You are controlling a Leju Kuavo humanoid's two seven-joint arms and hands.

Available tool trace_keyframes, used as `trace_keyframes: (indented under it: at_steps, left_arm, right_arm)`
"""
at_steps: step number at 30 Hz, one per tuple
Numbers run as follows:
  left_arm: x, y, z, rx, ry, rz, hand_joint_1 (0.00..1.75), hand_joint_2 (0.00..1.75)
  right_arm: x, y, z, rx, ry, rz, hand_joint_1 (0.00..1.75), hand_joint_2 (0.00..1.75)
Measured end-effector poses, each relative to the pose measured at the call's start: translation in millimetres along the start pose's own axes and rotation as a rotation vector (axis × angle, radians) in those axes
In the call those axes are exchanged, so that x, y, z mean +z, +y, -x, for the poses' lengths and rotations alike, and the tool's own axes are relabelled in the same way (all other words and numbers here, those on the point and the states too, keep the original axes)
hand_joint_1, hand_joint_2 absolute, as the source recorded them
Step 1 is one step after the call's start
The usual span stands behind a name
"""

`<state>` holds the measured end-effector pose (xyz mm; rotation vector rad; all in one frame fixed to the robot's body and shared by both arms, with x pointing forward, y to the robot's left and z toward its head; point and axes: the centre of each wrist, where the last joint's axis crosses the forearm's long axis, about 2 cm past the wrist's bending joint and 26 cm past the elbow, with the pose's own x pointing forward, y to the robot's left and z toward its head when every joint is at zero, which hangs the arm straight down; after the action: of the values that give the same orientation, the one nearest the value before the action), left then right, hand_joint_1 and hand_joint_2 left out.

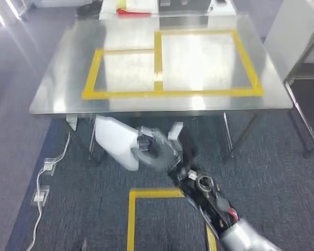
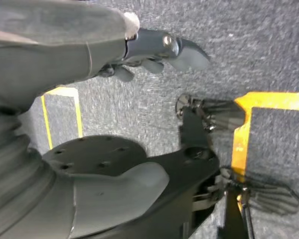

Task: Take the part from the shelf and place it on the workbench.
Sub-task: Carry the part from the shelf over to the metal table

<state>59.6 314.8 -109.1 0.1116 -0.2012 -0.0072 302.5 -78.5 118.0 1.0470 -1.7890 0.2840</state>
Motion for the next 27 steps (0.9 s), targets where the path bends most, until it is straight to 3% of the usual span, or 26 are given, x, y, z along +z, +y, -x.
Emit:
trace_keyframes:
  at_steps: [7,15,21,27]
  left_arm:
    - [-0.3,-1.3,-7.5,0.002,-0.018,-0.006,0.00,1.75]
    - [-0.1,6.8,5.2,0.001,0.029,-0.033,0.00,1.75]
    - [-0.5,5.1,-2.9,0.001,0.036,-0.030,0.00,1.75]
    - [-0.2,1.5,-3.4,-0.005,0.040,-0.023,0.00,1.75]
  right_arm:
    - [-2.1,-3.8,-1.7,0.002,-0.011,0.004,1.75,1.75]
    - [7.1,-1.0,4.7,-0.021,-0.001,0.017,1.75,1.75]
    - [-2.3,-3.7,-3.9,-0.034,-0.093,-0.005,1.75,1.75]
    - [-2.5,-5.1,-5.3,-0.034,-0.106,0.000,1.75,1.75]
